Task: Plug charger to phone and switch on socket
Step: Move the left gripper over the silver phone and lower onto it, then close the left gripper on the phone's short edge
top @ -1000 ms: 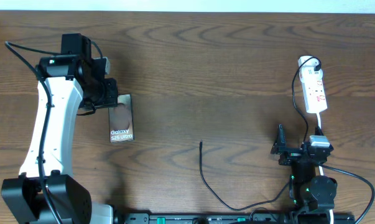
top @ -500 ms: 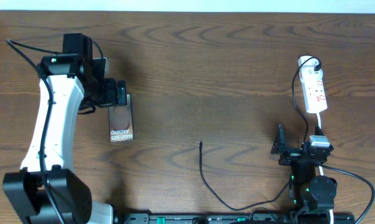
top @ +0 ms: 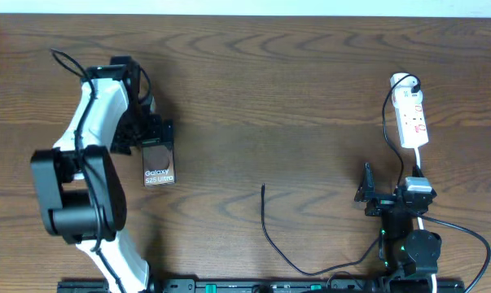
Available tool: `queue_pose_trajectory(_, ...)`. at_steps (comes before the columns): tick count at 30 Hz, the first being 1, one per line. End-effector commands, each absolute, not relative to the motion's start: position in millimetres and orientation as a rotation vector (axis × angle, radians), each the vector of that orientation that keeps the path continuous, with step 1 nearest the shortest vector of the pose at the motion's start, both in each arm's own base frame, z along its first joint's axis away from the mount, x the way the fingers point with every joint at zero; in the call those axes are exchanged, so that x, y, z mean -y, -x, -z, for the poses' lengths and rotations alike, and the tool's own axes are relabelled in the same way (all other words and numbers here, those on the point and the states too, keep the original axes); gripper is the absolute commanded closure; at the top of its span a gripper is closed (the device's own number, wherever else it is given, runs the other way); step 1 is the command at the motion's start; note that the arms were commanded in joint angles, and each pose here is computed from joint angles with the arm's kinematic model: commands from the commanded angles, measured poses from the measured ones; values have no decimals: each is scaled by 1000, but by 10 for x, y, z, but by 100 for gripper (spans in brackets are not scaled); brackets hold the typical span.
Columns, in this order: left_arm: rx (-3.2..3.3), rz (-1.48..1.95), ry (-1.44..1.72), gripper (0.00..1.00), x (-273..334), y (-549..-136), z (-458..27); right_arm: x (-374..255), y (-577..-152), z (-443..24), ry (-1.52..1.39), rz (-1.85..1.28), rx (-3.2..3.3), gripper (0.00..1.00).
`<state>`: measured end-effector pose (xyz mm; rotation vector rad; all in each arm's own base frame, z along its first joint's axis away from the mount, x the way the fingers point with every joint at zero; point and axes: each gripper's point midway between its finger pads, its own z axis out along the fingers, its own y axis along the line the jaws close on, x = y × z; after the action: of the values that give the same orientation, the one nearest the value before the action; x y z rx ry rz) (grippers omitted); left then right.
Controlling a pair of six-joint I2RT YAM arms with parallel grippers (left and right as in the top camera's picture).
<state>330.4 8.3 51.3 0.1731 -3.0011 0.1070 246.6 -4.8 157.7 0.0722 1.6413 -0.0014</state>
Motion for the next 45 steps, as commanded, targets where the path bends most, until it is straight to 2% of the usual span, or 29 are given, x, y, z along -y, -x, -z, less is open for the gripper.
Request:
queue_pose_trajectory(1,2945,-111,-194,0,-69,-3299,-339,57,-2463,-1573,-88,-4,-1641,1)
queue_pose_trajectory(17,3003,-112,-194,0,-82,-3511,-147,57,-2464,-1569,-88,-4,-1642,1)
queue_pose_trajectory(27,2981,-16,-88,0,38,-3374,6,57,-2464,-1569,-88,-4,-1642,1)
queue_pose_trajectory(36,3025,112,-111,0,-43,-3446,-65,57,-2464,-1569,-88,-4,-1642,1)
queue_pose_trajectory(45,3046,57,-159,1,-83,-3469,-139,57,-2464,-1569,-88,-4,-1642,1)
